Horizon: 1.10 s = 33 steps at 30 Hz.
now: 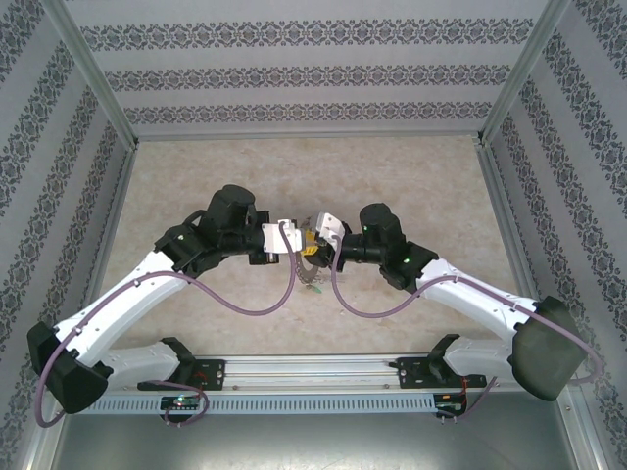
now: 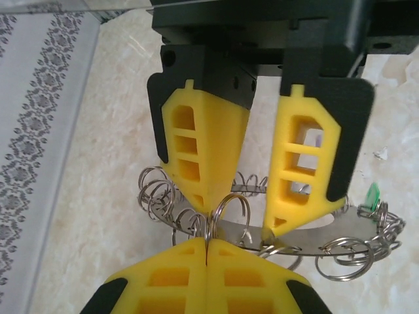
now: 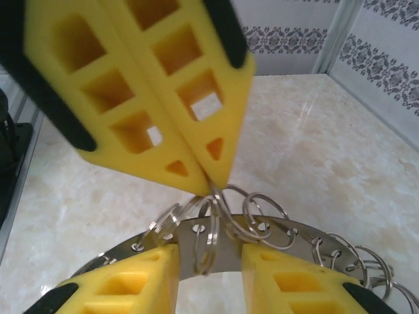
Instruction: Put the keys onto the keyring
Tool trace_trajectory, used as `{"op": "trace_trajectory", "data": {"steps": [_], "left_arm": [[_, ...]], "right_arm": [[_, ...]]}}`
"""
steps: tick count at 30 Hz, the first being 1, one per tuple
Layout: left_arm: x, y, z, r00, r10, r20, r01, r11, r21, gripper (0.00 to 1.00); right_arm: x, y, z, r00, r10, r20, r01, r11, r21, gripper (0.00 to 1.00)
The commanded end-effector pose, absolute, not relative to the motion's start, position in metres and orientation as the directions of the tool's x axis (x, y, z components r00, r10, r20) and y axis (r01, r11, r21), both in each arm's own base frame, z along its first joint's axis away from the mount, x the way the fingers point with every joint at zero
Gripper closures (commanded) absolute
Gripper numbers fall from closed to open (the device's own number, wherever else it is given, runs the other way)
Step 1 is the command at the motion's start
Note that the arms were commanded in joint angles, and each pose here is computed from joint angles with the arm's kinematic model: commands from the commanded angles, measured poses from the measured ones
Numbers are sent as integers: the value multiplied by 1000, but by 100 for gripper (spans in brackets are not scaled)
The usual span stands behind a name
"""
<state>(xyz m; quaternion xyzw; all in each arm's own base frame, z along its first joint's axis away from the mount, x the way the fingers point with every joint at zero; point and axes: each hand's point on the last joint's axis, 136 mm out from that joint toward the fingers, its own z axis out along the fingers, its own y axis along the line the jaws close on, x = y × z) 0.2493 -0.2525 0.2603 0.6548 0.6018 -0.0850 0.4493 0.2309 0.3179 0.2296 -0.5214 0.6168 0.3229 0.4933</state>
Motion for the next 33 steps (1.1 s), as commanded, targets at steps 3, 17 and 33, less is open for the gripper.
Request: {"op": "trace_trajectory", "data": {"steps": [3, 17, 33], "left_arm": [[257, -255, 281, 195, 661, -724, 882, 204, 424, 100], [255, -261, 280, 158, 588, -793, 913, 219, 344, 100], [258, -263, 278, 149, 590, -794, 916, 221, 335, 100]], "right_arm": [[206, 319, 229, 130, -365, -922, -974, 127, -188, 68], [232, 297, 241, 96, -371, -924, -926, 307, -220, 67], [226, 319, 249, 67, -322, -944, -968, 209, -140, 63]]}}
